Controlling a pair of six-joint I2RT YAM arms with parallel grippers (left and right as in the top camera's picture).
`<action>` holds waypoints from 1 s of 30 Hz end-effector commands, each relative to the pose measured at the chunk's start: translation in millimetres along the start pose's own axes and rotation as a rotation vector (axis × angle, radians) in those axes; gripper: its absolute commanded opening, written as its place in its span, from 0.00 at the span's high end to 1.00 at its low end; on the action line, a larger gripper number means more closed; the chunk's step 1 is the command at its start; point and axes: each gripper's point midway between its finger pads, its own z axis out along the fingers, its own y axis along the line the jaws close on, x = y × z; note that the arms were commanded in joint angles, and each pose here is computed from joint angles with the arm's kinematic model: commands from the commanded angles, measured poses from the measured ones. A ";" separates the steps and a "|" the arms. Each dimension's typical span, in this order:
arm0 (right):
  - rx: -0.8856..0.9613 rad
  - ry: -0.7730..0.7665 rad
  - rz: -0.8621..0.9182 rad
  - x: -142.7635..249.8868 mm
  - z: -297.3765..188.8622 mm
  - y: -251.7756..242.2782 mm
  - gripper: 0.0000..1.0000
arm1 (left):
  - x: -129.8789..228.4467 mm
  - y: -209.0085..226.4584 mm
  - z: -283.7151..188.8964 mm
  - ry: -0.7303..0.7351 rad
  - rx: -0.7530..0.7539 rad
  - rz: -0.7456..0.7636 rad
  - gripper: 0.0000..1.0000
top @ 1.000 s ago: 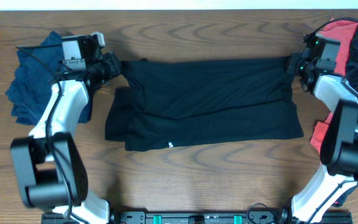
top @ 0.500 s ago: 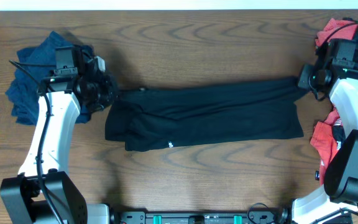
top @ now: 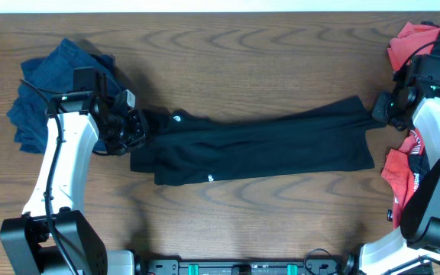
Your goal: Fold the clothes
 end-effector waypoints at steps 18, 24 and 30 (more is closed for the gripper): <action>0.011 0.116 0.014 27.8 -10.7 -5.3 0.96 | 25.6 9.7 -0.7 0.096 -0.031 -0.026 0.94; 0.014 0.147 0.014 35.5 -11.7 -5.9 0.70 | 39.9 12.5 -2.6 0.152 -0.046 -0.054 0.78; 0.015 0.151 0.014 36.4 -11.8 -6.0 0.43 | 40.5 12.5 -2.7 0.155 -0.046 -0.055 0.56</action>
